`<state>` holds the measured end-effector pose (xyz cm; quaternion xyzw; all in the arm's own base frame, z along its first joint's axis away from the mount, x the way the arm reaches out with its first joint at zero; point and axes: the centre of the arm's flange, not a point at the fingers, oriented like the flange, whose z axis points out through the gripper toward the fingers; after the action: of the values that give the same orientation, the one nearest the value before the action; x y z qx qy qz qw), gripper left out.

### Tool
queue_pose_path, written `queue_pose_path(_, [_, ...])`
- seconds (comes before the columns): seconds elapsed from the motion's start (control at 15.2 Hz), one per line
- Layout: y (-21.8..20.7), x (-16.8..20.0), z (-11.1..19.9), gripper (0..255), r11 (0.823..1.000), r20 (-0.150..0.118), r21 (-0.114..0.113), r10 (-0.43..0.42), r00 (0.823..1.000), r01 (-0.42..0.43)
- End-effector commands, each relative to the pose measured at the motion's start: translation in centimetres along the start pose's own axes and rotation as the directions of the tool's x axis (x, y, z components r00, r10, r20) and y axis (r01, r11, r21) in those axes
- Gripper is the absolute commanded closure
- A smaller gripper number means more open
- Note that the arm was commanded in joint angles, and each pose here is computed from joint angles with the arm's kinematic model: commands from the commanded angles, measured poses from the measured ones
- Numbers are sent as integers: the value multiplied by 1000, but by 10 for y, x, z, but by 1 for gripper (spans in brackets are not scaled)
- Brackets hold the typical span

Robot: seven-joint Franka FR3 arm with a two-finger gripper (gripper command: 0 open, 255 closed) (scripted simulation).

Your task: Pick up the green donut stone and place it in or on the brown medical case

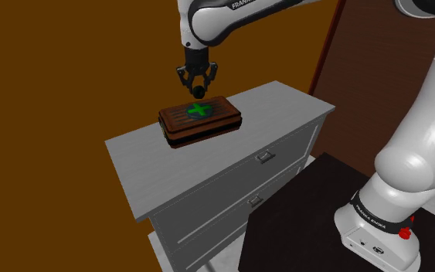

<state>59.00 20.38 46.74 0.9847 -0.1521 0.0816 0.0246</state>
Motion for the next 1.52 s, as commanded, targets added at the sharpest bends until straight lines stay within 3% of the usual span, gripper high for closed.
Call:
queue_pose_path(0.0, [-1, -2, 10, 255, 1000, 0, 0, 0, 1000, 0])
queue_pose_path(0.33, [-1, -7, 35, 255, 1000, 0, 0, 0, 1000, 0])
queue_pose_path(0.86, [-1, -7, 35, 255, 1000, 0, 0, 0, 1000, 0])
queue_pose_path(0.92, [-1, -7, 35, 0, 1000, 0, 0, 0, 1000, 0])
queue_pose_path(1.25, [-1, -7, 35, 0, 1000, 0, 0, 0, 1000, 0])
queue_pose_path(1.45, [-1, -7, -5, 0, 1000, 0, 0, 0, 1000, 0])
